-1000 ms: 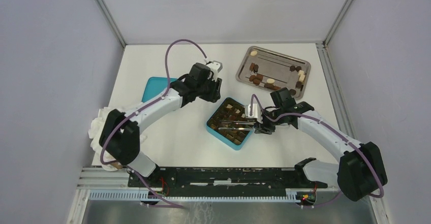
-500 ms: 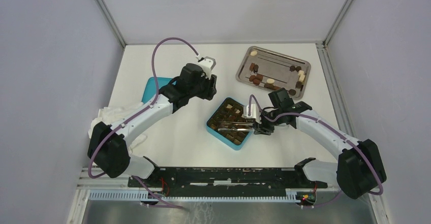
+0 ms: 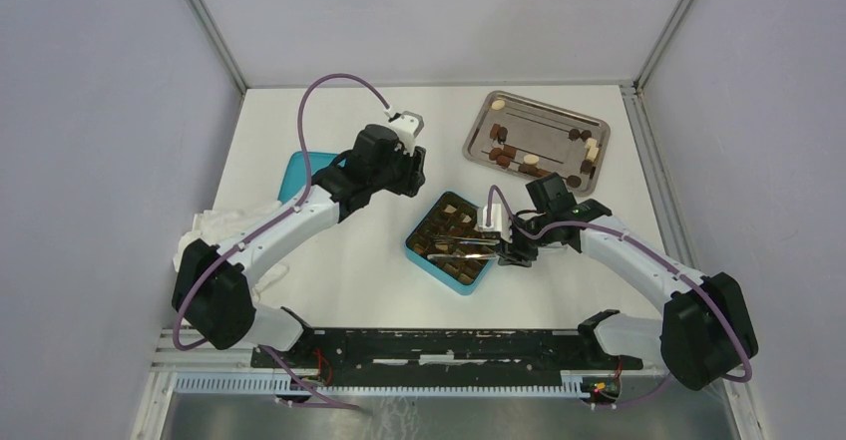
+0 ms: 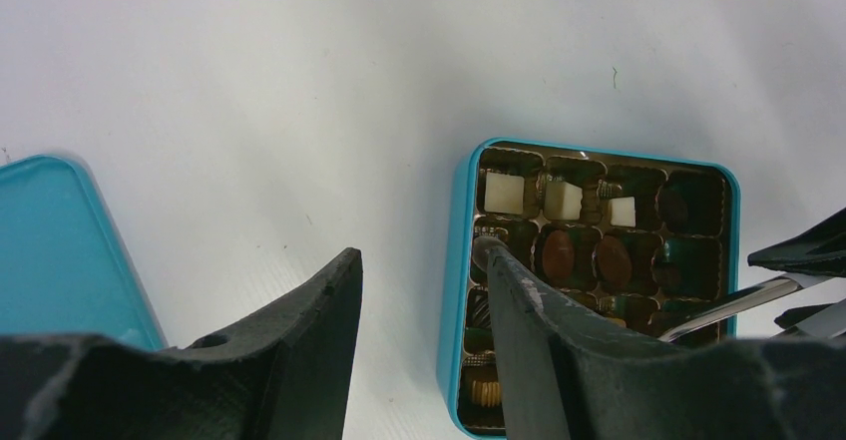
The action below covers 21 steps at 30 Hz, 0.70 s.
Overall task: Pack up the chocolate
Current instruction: Place the fake chocolate in the packing box.
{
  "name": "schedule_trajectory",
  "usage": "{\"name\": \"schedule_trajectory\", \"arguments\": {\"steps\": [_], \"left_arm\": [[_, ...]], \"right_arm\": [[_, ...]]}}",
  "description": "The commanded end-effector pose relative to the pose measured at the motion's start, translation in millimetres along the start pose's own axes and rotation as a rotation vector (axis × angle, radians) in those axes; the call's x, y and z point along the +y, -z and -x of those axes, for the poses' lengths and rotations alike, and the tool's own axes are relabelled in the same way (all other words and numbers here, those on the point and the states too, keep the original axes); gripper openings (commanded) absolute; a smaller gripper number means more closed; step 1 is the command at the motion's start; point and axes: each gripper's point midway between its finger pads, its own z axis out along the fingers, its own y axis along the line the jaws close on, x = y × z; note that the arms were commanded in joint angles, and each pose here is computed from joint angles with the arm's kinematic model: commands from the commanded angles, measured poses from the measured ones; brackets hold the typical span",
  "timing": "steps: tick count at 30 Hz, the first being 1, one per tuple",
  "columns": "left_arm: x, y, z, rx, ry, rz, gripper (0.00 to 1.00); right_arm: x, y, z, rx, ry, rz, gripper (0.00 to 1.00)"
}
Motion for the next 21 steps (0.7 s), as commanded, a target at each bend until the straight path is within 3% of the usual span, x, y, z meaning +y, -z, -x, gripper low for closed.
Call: {"name": "schedule_trajectory", "arguments": {"steps": [1,10,13,16,21], "left_arm": [[0.9,6.3,14.0,-0.060,-0.035,-0.007,0.56],[1.8,21.5,27.0,-0.129,-0.039,-0.002,0.56],[4.0,32.1,34.8,-0.175,-0.038,0.009,0.61],[7.1,46.8,44.0,-0.232,-0.044,0.022,0.71],[14.3,69.0,55.3,-0.319,-0.019,0.049,0.99]], "right_arm": [[-6.7,2.0,16.1,-0.048,0.026,-0.014,0.48],[-5.0,13.9,30.5,-0.109,0.041,-0.004,0.46],[-6.7,24.2,37.1,-0.159,0.043,-0.009,0.46],[-12.5,37.0,39.3,-0.205,0.024,-0.033,0.46],[-39.4,65.8,27.9,-0.230,-0.048,-0.163,0.46]]}}
